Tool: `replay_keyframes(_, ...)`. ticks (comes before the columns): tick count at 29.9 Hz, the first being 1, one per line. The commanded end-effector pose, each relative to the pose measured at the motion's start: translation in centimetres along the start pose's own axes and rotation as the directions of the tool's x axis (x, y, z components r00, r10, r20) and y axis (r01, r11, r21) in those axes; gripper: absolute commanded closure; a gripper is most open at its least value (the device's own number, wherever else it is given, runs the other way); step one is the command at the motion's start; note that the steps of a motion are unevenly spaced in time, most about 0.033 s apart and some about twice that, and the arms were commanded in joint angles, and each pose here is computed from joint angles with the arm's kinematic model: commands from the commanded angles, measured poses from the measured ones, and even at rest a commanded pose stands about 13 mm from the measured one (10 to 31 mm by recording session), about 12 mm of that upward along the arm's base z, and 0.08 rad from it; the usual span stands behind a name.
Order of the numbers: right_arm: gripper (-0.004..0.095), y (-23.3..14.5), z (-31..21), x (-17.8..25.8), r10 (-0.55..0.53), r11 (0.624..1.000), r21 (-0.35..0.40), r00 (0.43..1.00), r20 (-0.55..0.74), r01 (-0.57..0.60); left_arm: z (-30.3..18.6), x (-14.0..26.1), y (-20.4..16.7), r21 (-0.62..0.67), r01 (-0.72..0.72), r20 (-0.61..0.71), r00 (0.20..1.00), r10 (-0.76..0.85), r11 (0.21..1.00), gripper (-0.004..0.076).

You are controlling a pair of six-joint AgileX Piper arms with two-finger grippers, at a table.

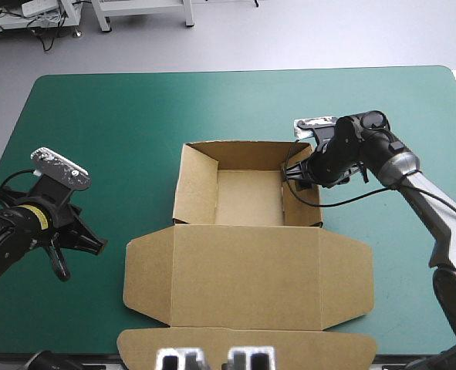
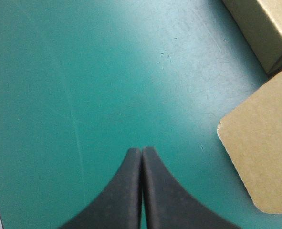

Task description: Fold the box

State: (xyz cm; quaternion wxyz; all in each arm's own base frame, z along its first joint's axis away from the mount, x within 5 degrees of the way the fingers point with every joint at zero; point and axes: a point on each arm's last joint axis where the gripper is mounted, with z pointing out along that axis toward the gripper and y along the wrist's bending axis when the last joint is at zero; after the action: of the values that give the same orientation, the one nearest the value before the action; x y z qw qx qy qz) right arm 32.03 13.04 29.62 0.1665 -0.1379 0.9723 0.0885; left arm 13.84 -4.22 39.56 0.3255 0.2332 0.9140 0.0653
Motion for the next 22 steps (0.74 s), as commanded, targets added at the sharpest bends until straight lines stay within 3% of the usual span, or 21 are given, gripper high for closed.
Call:
replay_keyframes(1,0.0468,0.5,-1.3,-0.6,0.004,0.999,-0.035,0.997,0.077,-0.001,-0.9,0.2,0.3,-0.010,0.013,-0.003,1.000,-0.013,1.000,0.0733)
replay_keyframes(10,0.0642,0.2,2.2,-0.7,-0.031,0.999,-0.030,0.999,-0.027,0.030,-0.9,0.2,0.3,-0.010,0.013,-0.003,1.000,-0.013,1.000,0.0733)
replay_keyframes(17,0.0927,0.2,1.6,-1.3,-0.082,0.996,-0.026,0.997,0.001,0.082,-0.9,0.1,0.2,-0.008,0.013,-0.002,1.000,-0.013,1.000,0.0733)
replay_keyframes(22,0.0927,0.4,0.1,-2.4,-0.103,0.994,-0.015,0.993,0.052,0.104,-0.9,0.1,0.1,0.007,0.018,-0.001,1.000,-0.018,1.000,0.0733)
